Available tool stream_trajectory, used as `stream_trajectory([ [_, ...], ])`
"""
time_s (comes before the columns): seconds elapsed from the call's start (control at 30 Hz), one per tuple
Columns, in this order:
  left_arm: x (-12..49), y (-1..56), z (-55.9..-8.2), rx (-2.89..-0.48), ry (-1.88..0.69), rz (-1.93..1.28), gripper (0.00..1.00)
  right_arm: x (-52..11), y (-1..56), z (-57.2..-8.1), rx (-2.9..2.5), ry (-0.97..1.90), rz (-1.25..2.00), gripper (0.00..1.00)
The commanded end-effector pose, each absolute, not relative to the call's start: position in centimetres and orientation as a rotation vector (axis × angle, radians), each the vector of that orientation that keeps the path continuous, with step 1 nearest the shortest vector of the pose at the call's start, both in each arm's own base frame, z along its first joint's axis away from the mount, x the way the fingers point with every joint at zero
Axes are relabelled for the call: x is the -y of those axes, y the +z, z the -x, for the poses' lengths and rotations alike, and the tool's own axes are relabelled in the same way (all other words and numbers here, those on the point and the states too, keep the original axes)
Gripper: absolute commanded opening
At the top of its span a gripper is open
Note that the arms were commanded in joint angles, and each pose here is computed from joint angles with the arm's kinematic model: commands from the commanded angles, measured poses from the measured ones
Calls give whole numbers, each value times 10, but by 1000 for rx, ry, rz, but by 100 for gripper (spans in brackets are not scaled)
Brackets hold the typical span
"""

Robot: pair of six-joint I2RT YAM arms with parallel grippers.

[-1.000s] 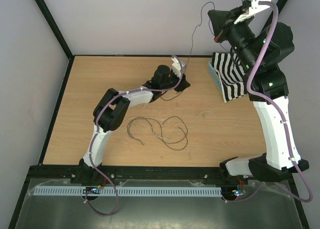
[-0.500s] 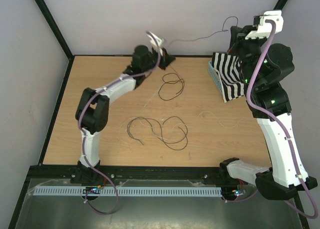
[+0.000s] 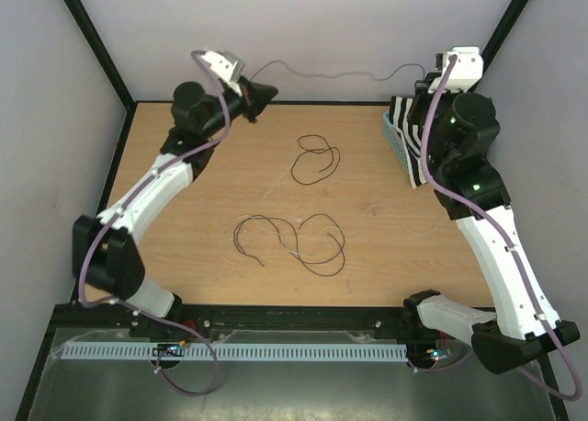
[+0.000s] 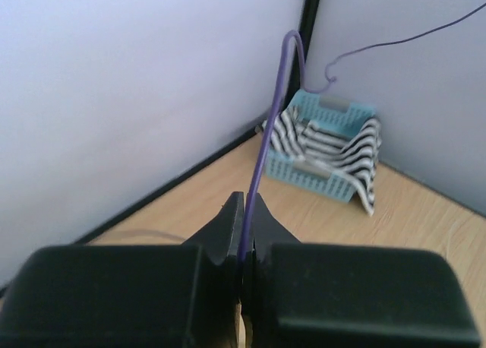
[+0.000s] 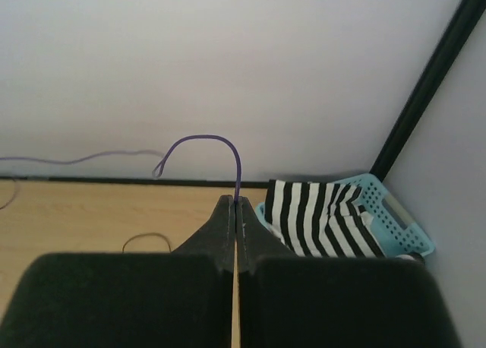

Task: Zip-tie the wires
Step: Straighten the cable at the center of the board.

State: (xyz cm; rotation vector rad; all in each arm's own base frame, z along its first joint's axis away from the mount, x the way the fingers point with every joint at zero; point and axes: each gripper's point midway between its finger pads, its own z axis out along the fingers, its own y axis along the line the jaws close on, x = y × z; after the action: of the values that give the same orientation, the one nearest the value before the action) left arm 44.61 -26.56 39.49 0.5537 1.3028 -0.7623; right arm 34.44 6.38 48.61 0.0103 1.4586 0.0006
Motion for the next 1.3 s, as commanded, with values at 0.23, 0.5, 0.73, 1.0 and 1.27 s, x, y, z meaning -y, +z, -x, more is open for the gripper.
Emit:
stream_trajectory([
  [0.23,143,307,-356,-1742,-347,-332,0,-160,401,-312,-1630,508,359,0],
  [0.5,108,251,-321,-2037,-73,-232,0,-175,292,-295,-1891,620,395,0],
  [0.73,105,207,-299,-2133,-76,-222,0,-151,237,-291,-2030,480,333,0],
  [1.0,141,163,-280,-2256,-178,-295,0,-101,217,-296,-2115,159,233,0],
  [1.27,152,145,-276,-2304,-176,-325,13,-80,205,-297,-2153,20,182,0],
])
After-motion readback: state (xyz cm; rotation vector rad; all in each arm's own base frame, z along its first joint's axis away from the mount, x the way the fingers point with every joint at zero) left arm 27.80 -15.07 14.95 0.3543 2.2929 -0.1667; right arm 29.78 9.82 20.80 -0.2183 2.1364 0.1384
